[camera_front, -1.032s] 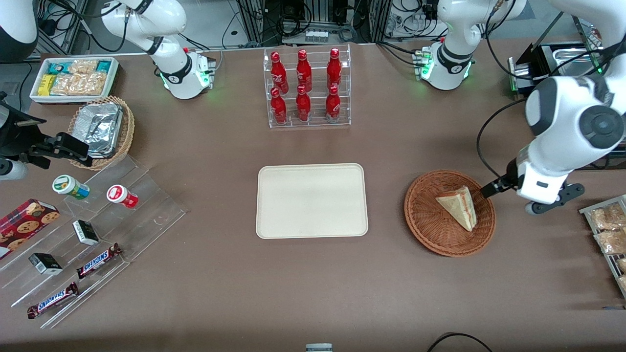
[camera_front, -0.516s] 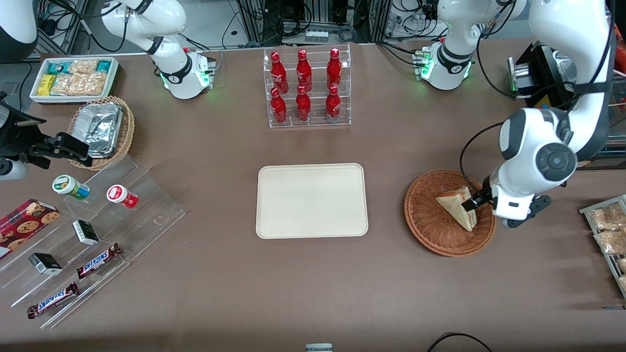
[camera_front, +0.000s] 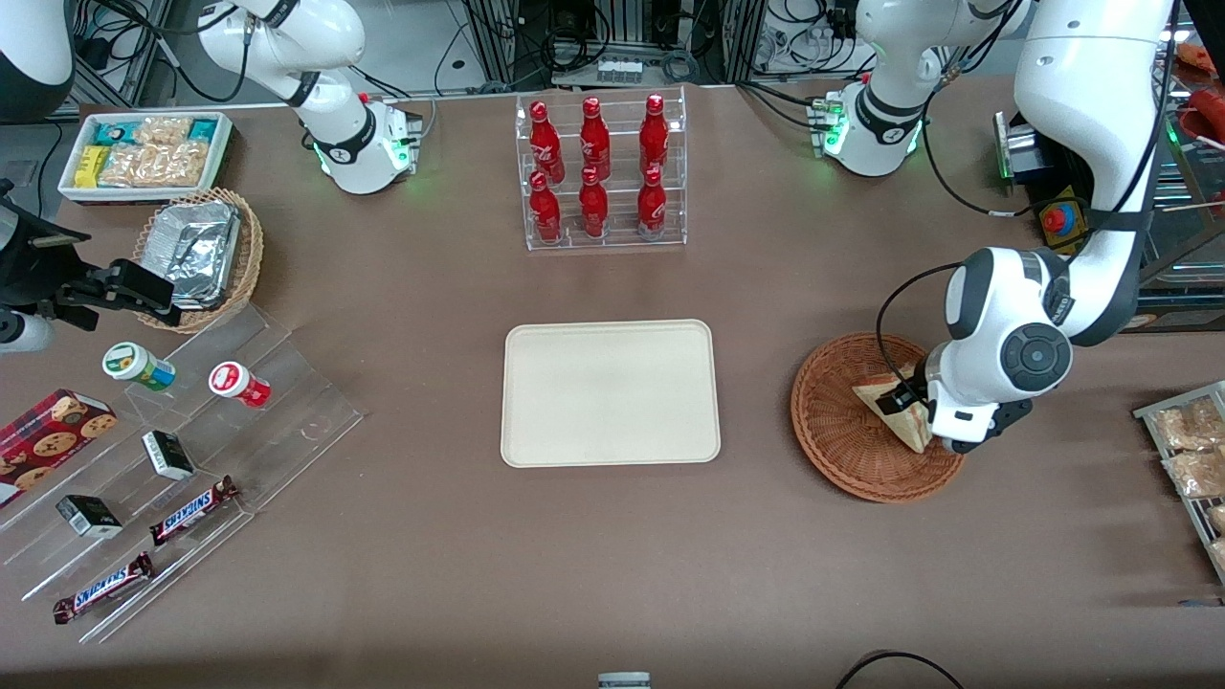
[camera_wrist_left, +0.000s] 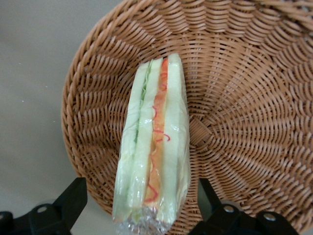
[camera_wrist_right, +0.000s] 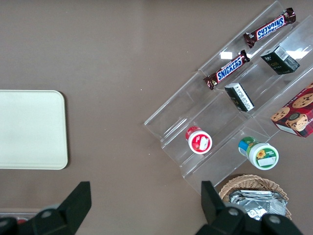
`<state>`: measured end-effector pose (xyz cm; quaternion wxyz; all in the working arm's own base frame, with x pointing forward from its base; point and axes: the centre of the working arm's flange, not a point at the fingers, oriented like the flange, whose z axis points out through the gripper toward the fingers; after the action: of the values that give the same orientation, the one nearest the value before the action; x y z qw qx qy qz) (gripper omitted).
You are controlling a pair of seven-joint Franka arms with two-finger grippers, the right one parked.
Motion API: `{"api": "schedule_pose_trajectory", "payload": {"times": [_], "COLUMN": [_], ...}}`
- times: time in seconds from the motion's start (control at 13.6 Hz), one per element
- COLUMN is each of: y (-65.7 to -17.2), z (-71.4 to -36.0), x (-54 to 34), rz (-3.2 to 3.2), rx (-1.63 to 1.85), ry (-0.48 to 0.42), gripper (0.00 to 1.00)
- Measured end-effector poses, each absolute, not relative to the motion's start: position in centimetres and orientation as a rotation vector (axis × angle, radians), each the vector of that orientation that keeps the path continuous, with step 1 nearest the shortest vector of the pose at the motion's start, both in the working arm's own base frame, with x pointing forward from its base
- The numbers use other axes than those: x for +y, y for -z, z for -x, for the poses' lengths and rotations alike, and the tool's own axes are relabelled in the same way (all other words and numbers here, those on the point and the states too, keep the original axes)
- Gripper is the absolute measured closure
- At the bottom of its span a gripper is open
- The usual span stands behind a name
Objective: Place sandwich from basket to tray
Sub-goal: 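Lower the left gripper and close it on the wrapped sandwich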
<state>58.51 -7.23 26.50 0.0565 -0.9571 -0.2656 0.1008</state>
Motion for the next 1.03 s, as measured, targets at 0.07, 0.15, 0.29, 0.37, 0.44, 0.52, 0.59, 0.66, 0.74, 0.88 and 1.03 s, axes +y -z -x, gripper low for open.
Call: {"api": "schedule_pose_trajectory", "payload": {"times": [0.07, 0.15, 0.29, 0.37, 0.44, 0.52, 0.59, 0.66, 0.74, 0.88, 1.03], "y": [-26.0, -25.7, -25.3, -25.3, -25.3, -25.3, -25.4, -25.5, -25.7, -26.6, -28.3], "z": [-58.2, -58.0, -57.7, -57.7, -57.7, -57.7, -57.7, -57.8, -57.9, -58.3, -59.0], "x": [-7.2, -7.2, -7.2, -7.2, -7.2, -7.2, -7.2, -7.2, -7.2, -7.2, -7.2], "rz": [2.904, 2.901, 2.885, 2.88, 2.878, 2.877, 2.878, 2.878, 2.88, 2.888, 2.888], "rx": [-0.808, -0.816, -0.853, -0.866, -0.872, -0.874, -0.873, -0.873, -0.869, -0.841, -0.823], "ry": [-0.306, -0.305, -0.311, -0.31, -0.309, -0.309, -0.308, -0.306, -0.302, -0.296, -0.302], "gripper": [0.04, 0.16, 0.4, 0.51, 0.59, 0.65, 0.68, 0.71, 0.74, 0.75, 0.85]}}
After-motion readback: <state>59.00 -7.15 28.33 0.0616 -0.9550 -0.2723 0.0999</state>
